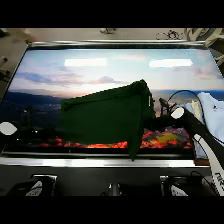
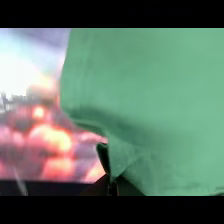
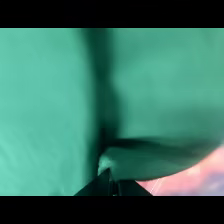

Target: Fold the shirts.

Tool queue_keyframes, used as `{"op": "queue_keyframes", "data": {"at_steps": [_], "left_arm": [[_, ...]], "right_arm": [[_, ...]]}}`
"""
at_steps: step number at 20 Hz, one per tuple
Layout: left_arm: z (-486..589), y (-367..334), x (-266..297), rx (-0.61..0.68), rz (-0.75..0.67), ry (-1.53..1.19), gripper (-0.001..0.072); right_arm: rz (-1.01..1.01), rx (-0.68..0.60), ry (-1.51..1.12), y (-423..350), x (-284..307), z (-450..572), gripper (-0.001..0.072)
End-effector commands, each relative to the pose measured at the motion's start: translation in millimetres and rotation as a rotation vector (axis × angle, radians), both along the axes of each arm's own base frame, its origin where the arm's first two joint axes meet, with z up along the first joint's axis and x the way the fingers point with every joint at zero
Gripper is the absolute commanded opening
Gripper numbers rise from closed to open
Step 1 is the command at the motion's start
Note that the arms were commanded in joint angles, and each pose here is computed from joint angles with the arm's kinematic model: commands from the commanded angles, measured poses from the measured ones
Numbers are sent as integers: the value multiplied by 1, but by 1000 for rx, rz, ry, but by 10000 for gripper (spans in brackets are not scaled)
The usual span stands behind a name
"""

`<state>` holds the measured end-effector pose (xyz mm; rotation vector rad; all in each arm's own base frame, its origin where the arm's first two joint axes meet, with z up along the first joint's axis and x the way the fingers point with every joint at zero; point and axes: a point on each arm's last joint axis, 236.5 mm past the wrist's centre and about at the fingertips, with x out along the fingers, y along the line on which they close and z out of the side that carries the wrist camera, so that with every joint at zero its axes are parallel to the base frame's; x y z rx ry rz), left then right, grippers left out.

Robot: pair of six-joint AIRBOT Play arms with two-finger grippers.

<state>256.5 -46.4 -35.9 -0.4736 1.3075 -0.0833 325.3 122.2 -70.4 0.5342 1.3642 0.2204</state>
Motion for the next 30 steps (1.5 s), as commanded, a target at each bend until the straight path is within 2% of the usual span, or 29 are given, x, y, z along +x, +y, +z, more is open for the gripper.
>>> {"op": "queue_keyframes", "data": {"at_steps": [1,4,6,8,10,11,13,16,20,23,26,28,30], "left_arm": [[69,4,31,40,-28,-213,24],[202,10,65,98,-18,-561,24],[339,13,65,145,17,-907,24],[493,16,21,181,93,-1308,24],[605,19,-52,253,150,-1620,24],[631,20,-82,299,164,-1698,25],[646,22,-113,315,194,-1720,24],[621,24,-95,326,172,-1601,23],[552,36,-6,390,73,-1302,23],[434,47,89,342,-12,-879,23],[291,59,160,285,-63,-508,23],[186,64,184,241,-80,-275,23],[106,65,208,215,-79,-158,24]], "right_arm": [[65,-142,-273,-22,43,83,21],[61,-273,-671,-45,70,240,20],[12,-345,-1025,-59,57,384,20],[-85,-381,-1375,-72,4,527,20],[-166,-415,-1636,-86,-78,630,19],[-190,-429,-1704,-91,-112,656,19],[-203,-433,-1742,-94,-146,673,20],[-192,-429,-1664,-95,-135,658,20],[-158,-457,-1366,-99,-58,590,20],[-35,-482,-922,-94,28,467,20],[90,-484,-434,-89,93,310,20],[104,-471,-241,-86,134,217,20],[84,-424,-164,-75,176,141,20]]}}
